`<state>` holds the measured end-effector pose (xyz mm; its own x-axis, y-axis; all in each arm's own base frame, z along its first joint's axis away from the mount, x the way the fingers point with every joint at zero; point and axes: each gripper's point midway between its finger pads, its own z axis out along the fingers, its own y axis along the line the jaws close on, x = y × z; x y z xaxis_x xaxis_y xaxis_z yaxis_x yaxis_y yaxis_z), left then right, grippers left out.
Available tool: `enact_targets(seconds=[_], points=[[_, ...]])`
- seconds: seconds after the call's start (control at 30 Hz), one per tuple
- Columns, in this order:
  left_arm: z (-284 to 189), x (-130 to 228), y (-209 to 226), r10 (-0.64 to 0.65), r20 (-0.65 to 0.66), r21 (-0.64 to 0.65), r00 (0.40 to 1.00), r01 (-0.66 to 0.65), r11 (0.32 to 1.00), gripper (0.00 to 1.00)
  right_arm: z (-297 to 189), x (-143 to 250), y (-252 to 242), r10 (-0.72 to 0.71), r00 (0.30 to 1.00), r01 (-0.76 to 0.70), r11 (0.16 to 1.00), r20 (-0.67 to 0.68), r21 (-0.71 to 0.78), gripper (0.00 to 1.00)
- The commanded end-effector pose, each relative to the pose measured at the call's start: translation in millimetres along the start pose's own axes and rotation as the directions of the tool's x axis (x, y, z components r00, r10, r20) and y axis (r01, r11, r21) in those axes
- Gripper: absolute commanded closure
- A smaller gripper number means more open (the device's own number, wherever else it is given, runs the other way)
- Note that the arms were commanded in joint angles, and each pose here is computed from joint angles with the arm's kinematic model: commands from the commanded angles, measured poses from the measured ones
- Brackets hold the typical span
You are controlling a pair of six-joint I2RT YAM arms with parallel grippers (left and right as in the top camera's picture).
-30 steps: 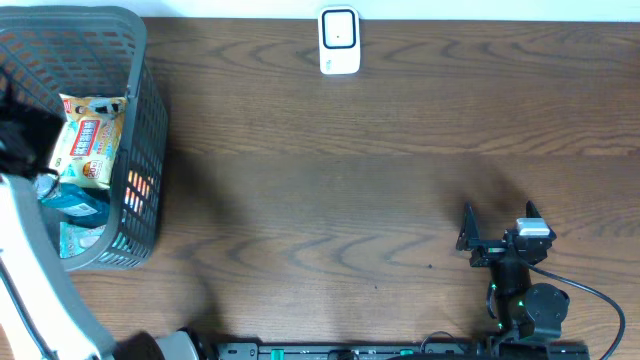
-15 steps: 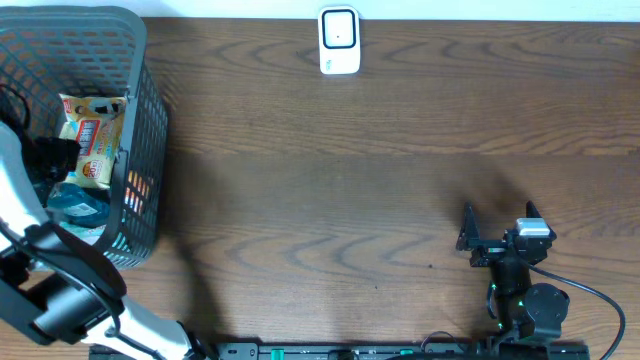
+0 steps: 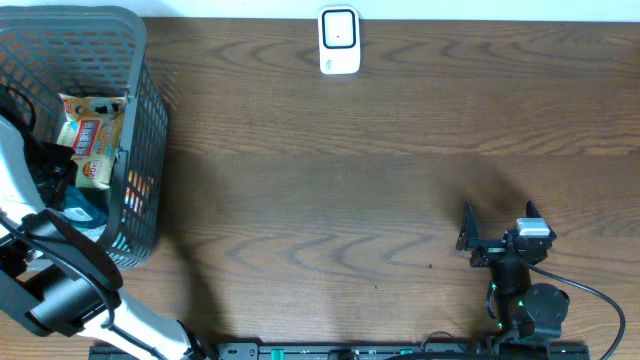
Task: Scan the item barcode
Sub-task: 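Carry the teal bottle to the scanner and set it on the table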
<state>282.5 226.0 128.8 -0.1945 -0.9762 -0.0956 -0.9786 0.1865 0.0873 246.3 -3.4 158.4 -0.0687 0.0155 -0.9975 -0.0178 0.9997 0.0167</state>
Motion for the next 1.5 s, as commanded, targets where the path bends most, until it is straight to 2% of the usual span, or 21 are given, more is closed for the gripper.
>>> enact_targets(seconds=[0.0,0.13,0.23,0.47,0.53,0.6,0.63,0.7,0.77,0.83,0.87,0.97,1.0,1.13,1.2,1.33,1.47], points=[[1,2,4,0.019,-0.01,-0.014,1.0,-0.019,1.0,0.81,0,0,1,-0.015,1.0,0.015,1.0,0.001,-0.002,0.01],[-19,-4,2,0.01,0.036,0.028,0.999,-0.011,1.0,0.81,0,0,1,-0.015,1.0,0.015,1.0,0.001,-0.002,0.01],[-53,-12,0,-0.009,0.113,0.102,0.994,-0.002,0.995,0.81,0,0,1,-0.015,1.0,0.015,1.0,0.001,-0.002,0.01],[-154,-6,1,-0.082,0.261,0.38,0.962,-0.024,0.925,0.81,0,0,1,-0.015,1.0,0.015,1.0,0.001,-0.002,0.01],[-183,4,-2,-0.098,0.277,0.488,0.956,-0.051,0.872,0.81,0,0,1,-0.015,1.0,0.015,1.0,0.001,-0.002,0.01],[-215,19,-6,-0.102,0.284,0.603,0.953,-0.095,0.792,0.81,0,0,1,-0.015,1.0,0.015,1.0,0.001,-0.002,0.01],[-239,31,-5,-0.125,0.275,0.678,0.953,-0.099,0.729,0.81,0,0,1,-0.015,1.0,0.015,1.0,0.001,-0.002,0.01],[-266,49,-6,-0.123,0.284,0.745,0.951,-0.139,0.652,0.81,0,0,1,-0.015,1.0,0.015,1.0,0.001,-0.002,0.01],[-291,81,-13,-0.055,0.316,0.79,0.947,-0.231,0.568,0.81,0,0,1,-0.015,1.0,0.015,1.0,0.001,-0.002,0.01],[-300,104,-21,0.006,0.334,0.797,0.942,-0.286,0.531,0.81,0,0,1,-0.015,1.0,0.015,1.0,0.001,-0.002,0.01],[-305,132,-32,0.091,0.344,0.8,0.934,-0.343,0.492,0.81,0,0,1,-0.015,1.0,0.015,1.0,0.001,-0.002,0.01],[-304,174,-50,0.224,0.354,0.793,0.908,-0.419,0.442,0.81,0,0,1,-0.015,1.0,0.015,1.0,0.001,-0.002,0.01],[-293,210,-68,0.329,0.378,0.75,0.865,-0.494,0.439,0.81,0,0,1,-0.015,1.0,0.015,1.0,0.001,-0.002,0.01],[-259,246,-85,0.384,0.354,0.653,0.853,-0.519,0.551,0.81,0,0,1,-0.015,1.0,0.015,1.0,0.001,-0.002,0.01],[-244,265,-94,0.424,0.345,0.611,0.837,-0.544,0.576,0.81,0,0,1,-0.015,1.0,0.015,1.0,0.001,-0.002,0.01],[-199,316,-119,0.49,0.249,0.526,0.835,-0.542,0.656,0.81,0,0,1,-0.015,1.0,0.015,1.0,0.001,-0.002,0.01],[-155,351,-136,0.469,0.143,0.452,0.871,-0.479,0.752,0.81,0,0,1,-0.015,1.0,0.015,1.0,0.001,-0.002,0.01]])
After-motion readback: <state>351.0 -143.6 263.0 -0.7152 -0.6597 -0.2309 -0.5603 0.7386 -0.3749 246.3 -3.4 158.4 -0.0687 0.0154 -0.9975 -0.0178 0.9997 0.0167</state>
